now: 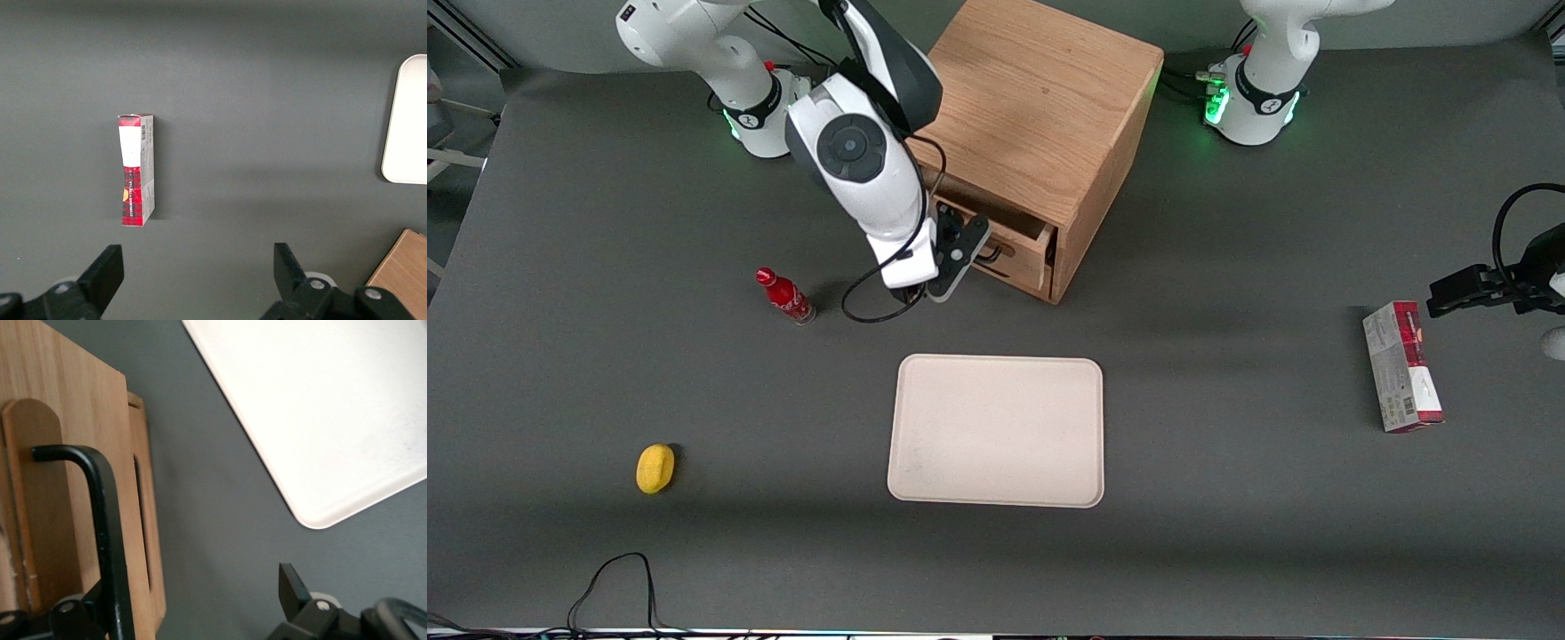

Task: Open upper drawer

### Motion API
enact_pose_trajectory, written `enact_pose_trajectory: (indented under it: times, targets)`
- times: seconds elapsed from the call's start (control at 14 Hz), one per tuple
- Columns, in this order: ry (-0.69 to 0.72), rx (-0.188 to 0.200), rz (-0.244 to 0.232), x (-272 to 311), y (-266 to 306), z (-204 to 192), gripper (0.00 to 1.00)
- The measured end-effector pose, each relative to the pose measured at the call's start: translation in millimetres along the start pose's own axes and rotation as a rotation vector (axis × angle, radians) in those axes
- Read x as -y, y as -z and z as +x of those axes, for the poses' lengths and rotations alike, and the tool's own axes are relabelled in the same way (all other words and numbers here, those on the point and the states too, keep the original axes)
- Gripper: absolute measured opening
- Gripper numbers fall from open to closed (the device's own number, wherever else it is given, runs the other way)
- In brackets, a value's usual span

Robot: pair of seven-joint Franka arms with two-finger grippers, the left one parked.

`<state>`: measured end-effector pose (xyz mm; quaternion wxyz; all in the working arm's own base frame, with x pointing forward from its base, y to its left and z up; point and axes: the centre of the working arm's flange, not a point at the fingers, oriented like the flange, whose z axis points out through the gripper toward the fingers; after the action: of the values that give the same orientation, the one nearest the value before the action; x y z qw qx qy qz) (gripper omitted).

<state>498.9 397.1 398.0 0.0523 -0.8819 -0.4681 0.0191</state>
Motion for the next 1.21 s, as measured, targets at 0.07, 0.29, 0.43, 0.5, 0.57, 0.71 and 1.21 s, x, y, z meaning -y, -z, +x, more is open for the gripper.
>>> enact_pose_trajectory:
  times: [0.07,0.29,0.43,0.5,0.57,0.71,1.21]
  targets:
    - [0.003,-0.001,-0.002,-10,1,1,1.0]
    - [-0.001,0.012,0.0,-35,2,2,1.0]
    - [-0.009,0.024,0.003,-49,3,4,1.0]
    - [-0.017,0.029,0.004,-56,3,4,1.0]
    - [-0.027,0.032,0.005,-64,4,5,1.0]
    - [-0.046,0.039,0.007,-83,8,3,1.0]
    - [-0.044,0.044,0.006,-127,8,-1,1.0]
